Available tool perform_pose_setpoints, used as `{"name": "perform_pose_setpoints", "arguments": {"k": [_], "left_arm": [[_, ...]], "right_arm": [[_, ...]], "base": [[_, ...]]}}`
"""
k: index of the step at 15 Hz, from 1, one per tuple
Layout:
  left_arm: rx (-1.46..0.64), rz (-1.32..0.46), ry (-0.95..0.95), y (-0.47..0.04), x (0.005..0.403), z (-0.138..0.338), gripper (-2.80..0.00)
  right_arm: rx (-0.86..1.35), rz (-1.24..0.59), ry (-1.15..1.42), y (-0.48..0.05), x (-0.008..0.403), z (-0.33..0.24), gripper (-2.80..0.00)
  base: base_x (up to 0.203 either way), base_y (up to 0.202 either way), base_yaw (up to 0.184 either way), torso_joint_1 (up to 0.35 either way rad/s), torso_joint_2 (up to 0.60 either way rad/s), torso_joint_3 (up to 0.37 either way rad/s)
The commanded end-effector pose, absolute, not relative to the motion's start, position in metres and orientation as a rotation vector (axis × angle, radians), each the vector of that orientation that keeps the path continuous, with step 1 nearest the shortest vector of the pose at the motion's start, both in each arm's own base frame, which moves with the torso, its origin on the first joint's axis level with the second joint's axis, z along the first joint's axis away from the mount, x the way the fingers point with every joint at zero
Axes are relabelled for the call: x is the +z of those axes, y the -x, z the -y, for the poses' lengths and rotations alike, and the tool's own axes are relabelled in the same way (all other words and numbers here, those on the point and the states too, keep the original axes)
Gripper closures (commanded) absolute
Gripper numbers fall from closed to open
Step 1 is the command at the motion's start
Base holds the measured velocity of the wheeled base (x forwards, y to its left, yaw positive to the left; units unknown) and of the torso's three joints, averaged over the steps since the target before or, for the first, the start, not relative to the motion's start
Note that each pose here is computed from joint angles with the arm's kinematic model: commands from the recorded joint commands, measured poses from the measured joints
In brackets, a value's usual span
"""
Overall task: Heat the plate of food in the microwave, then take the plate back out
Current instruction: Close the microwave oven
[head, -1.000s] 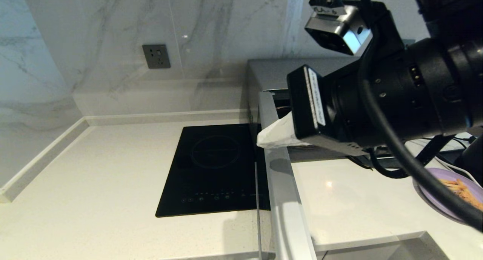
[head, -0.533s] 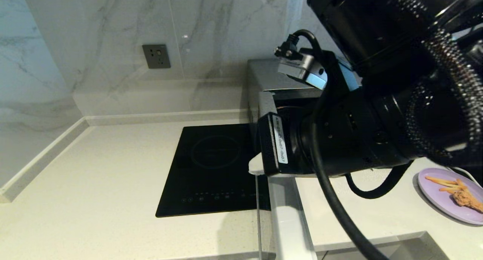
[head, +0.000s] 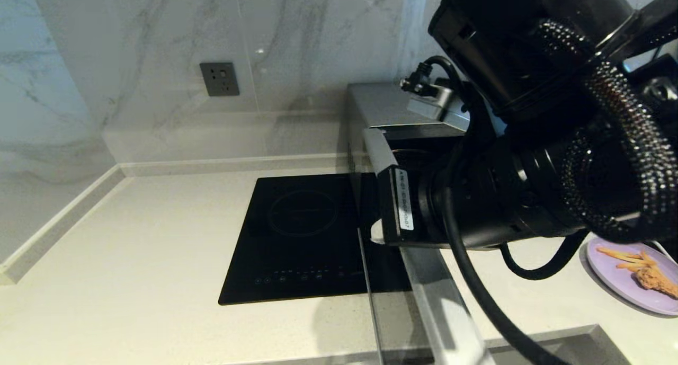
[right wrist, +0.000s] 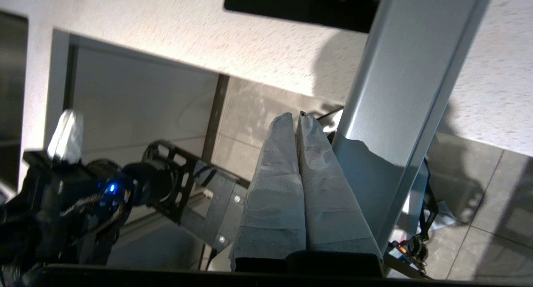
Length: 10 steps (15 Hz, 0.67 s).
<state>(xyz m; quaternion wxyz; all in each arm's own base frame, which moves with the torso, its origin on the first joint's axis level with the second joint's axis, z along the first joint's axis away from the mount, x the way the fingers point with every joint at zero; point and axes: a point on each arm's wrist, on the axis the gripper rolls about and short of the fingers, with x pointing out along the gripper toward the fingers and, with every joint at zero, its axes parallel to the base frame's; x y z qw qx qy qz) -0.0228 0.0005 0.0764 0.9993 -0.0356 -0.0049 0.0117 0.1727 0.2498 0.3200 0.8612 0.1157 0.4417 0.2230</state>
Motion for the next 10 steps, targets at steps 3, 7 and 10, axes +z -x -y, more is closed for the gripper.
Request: {"name": "perform_pose_setpoints", "arguments": {"k": [3,7,10], "left_arm": [[0.024,0.009,0.072,0.023,0.076,0.000,0.00],[0.024,0.009,0.072,0.023,0.076,0.000,0.00],[0.024,0.009,0.072,0.023,0.076,0.000,0.00]], "right_arm": [[0.358,-0.895,-0.235,-0.175,0.325,-0.231,0.00],[0.235,-0.874,-0.225,-0.183,0.327,-0.210,0.00],[0.179,-0.868,-0.237,-0.185,0.327,-0.192,0.00]], "base": [[0.000,0.000,0.000,0.000,0.00,0.000],[0.000,0.000,0.000,0.000,0.00,0.000],[0.000,0.000,0.000,0.000,0.00,0.000]]}}
